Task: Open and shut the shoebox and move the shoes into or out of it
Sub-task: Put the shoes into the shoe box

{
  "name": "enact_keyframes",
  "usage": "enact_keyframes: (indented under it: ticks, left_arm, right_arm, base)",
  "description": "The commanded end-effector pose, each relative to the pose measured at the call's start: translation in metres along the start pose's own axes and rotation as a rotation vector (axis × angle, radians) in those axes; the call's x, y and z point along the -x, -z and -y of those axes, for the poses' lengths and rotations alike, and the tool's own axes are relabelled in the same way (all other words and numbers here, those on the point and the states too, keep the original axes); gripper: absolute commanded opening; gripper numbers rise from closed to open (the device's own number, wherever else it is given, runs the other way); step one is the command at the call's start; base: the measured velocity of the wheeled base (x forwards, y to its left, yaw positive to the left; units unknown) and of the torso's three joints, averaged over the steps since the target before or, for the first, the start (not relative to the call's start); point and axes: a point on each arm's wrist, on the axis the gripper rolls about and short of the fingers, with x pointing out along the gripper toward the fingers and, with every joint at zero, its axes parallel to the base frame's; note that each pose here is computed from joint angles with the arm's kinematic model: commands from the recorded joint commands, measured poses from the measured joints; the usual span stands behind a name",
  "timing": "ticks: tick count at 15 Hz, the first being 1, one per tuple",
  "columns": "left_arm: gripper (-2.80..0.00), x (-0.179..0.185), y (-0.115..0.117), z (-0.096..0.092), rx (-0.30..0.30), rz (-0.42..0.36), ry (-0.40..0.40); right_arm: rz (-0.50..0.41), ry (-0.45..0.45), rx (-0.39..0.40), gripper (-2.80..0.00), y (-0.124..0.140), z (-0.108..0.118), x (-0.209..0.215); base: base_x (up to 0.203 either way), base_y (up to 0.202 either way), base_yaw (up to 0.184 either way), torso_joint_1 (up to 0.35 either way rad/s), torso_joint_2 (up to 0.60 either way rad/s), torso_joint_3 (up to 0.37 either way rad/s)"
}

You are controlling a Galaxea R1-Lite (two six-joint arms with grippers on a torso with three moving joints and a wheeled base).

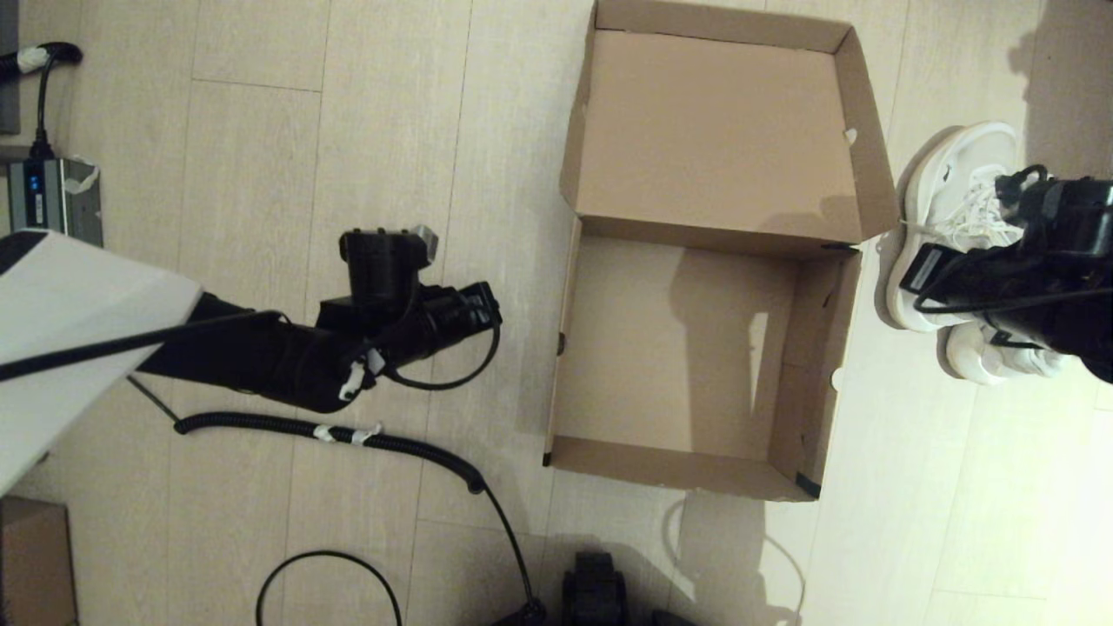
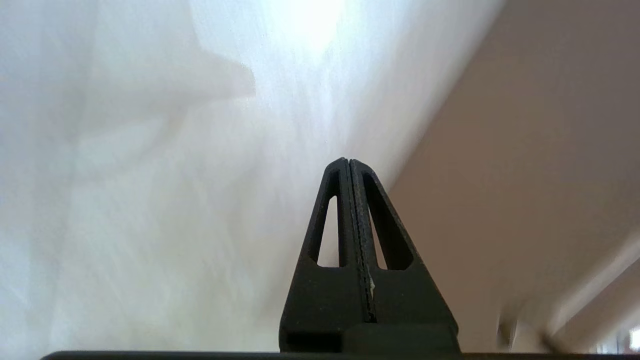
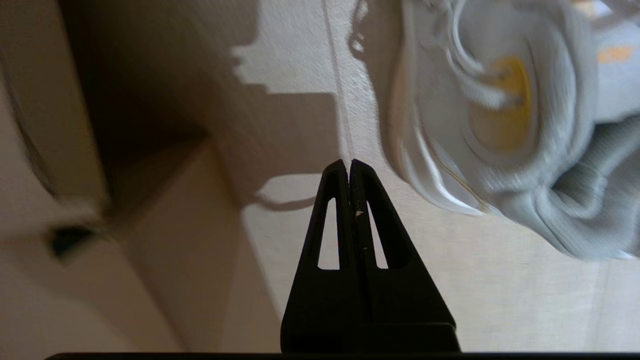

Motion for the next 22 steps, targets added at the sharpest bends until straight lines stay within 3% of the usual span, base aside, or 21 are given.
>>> enact_keyframes:
  ticks: [1,5,9,13,15,17,22]
  left_arm:
    - [-2.80,0.001,-0.030,-0.008,0.004,0.087,0.018]
    - [-2.80,-0.005,-0.063,-0.005,-0.025,0.096,0.283]
    - [-2.80,-0.030,-0.069,0.002,-0.053,0.126,0.400]
    - [-2.80,-0.067,-0.063,0.008,-0.108,0.268,0.492]
    - [-2.80,-0.072,-0.056,0.011,-0.127,0.271,0.550]
    - [-2.80,-0.071,-0.057,0.014,-0.152,0.322,0.598]
    - [-2.80,-0.067,-0.061,0.019,-0.165,0.344,0.602]
  right_arm:
    - [-0.043,-0.056,-0.064,-2.80,-0.020,0.007,-0.005]
    - [-0.178,-0.244,-0.155,-2.80,-0.037,0.045,-0.020]
    - [-0.246,-0.530,-0.176,-2.80,-0.039,0.068,-0.039]
    - [-0.236,-0.565,-0.302,-2.80,-0.050,0.072,-0.068]
    - [-0.233,-0.568,-0.337,-2.80,-0.051,0.074,-0.082]
    - [-0.232,-0.579,-0.377,-2.80,-0.056,0.072,-0.087]
    - [-0.175,-0.610,-0.345,-2.80,-0.081,0.057,-0.061]
  base:
    - [0.000,0.000,0.000,0.000,0.00,0.000]
    - [0.000,0.000,0.000,0.000,0.00,0.000]
    - [0.000,0.000,0.000,0.000,0.00,0.000]
    - [0.000,0.000,0.000,0.000,0.00,0.000]
    - [0.000,0.000,0.000,0.000,0.00,0.000]
    - [0.000,0.000,0.000,0.000,0.00,0.000]
    - [0.000,0.000,0.000,0.000,0.00,0.000]
